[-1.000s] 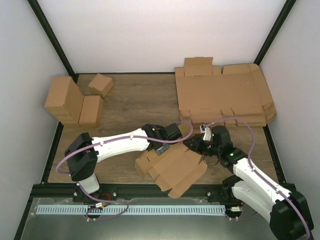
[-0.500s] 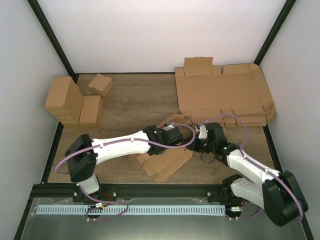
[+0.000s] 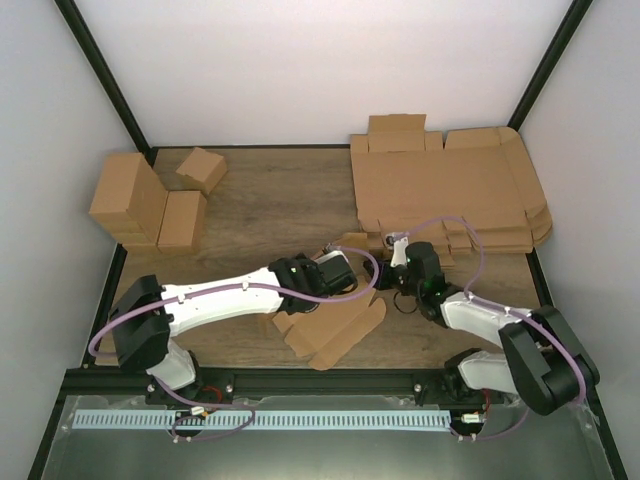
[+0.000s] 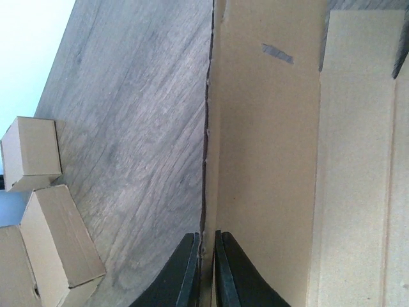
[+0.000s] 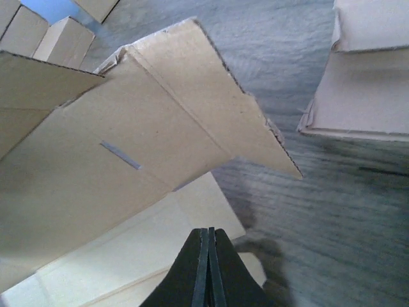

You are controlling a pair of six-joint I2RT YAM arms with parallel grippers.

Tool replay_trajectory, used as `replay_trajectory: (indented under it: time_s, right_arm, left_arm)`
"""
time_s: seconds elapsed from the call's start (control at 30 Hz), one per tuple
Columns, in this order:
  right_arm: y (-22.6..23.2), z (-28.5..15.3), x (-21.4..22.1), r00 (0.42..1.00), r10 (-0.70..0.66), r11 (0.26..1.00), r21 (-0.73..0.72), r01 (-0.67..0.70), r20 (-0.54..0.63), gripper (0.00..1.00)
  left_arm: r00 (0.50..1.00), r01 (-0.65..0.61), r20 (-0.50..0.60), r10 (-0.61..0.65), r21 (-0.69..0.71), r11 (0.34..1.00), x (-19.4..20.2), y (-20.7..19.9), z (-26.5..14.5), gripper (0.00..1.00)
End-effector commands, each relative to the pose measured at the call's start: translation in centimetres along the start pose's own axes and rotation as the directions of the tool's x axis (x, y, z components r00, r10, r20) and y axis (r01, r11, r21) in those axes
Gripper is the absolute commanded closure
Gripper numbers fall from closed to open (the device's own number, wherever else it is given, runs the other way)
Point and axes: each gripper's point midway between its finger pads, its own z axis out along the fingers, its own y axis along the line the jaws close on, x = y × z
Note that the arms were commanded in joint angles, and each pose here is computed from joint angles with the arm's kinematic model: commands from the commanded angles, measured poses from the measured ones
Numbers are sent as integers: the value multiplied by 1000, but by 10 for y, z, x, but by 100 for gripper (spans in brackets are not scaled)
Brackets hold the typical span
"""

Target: Fold the paper box

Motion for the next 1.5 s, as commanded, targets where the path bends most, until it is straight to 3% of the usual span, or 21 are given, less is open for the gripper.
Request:
replay_trajectory:
  time_s: [0.0, 0.47, 0.73, 1.13, 1.47]
  right_arm:
    - [1, 7, -17, 976, -157, 987, 64, 148, 154, 99]
    - [-34, 52, -3, 977, -199, 955, 241, 175, 78, 99]
    - [-11, 70, 15, 975, -221, 972, 80, 222, -27, 99]
    - [30, 60, 35, 952, -247, 965, -137, 224, -181, 99]
    - [7, 46, 33, 968, -129, 989, 42, 141, -218, 99]
  left_arm:
    - [998, 34, 55, -35, 33, 999, -8, -2, -5, 92]
    - [996, 44, 70, -47, 44, 998, -1, 1, -9, 93]
    - [998, 33, 59, -35, 37, 999, 6, -2, -5, 96]
    - [996, 33, 82, -35, 24, 999, 1, 1, -6, 96]
    - [999, 3, 39, -3, 12, 1000, 9, -4, 1, 96]
